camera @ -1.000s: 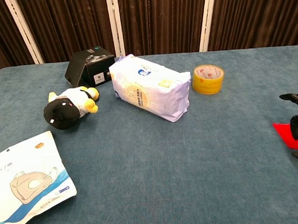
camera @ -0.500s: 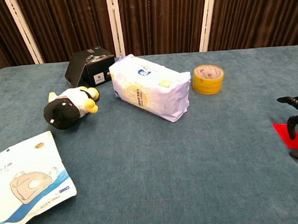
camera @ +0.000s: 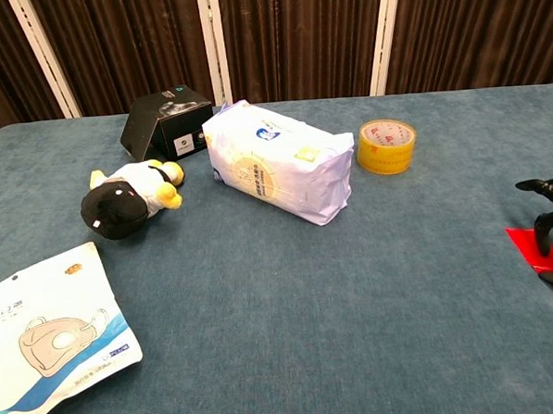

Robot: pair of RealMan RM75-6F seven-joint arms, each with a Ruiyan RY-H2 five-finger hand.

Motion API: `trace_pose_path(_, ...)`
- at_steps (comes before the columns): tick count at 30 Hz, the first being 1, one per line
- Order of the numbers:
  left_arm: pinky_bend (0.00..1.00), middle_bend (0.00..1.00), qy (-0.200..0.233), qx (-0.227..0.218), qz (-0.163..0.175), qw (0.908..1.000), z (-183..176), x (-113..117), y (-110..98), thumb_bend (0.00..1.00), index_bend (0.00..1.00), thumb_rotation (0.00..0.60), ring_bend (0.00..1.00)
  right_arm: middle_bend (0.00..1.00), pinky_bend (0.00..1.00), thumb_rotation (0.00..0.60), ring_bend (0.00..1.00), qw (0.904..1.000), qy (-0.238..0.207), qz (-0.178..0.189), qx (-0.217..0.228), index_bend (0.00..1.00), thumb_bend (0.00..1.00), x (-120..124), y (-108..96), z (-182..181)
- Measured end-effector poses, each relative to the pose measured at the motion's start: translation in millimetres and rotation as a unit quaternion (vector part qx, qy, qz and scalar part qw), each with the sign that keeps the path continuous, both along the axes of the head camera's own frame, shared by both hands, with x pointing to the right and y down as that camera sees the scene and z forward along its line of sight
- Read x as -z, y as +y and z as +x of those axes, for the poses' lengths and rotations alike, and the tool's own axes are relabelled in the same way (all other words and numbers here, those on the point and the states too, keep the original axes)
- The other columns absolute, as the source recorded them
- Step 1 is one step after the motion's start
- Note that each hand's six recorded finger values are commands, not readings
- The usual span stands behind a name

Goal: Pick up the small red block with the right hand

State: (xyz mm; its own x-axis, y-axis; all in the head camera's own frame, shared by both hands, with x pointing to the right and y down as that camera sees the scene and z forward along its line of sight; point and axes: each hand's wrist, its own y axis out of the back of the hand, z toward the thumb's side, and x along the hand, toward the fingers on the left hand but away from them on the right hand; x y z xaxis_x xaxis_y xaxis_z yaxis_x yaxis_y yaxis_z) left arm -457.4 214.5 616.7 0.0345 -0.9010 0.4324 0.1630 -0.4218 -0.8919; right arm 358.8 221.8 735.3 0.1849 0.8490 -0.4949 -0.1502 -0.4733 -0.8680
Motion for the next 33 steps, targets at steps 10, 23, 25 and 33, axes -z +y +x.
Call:
trace_pose_path(10,0.0,0.0,-0.005,0.002,0.001,1.0,-1,-1,0,0.0,0.0,0.365,0.0,0.0,0.0,0.6,0.0,1.0,0.002,-0.004,-0.002,0.53,0.35,-3,-3,3)
trace_pose_path(23,0.0,0.0,-0.011,0.003,-0.004,0.9999,-2,-3,0,0.0,0.0,0.388,0.0,0.05,0.0,0.6,0.0,0.9998,-0.002,-0.019,0.005,0.65,0.44,-11,3,-4)
trace_pose_path(25,0.0,0.0,-0.011,0.003,-0.005,0.9999,-2,-3,0,0.0,0.0,0.388,0.0,0.05,0.0,0.6,0.0,0.9998,-0.003,-0.017,0.004,0.66,0.45,-10,2,-4)
trace_pose_path(33,0.0,0.0,-0.009,0.001,-0.011,0.9999,-1,-4,1,0.0,0.0,0.39,0.0,0.07,0.0,0.6,0.0,0.9999,-0.006,-0.014,0.002,0.7,0.48,-11,2,-5)
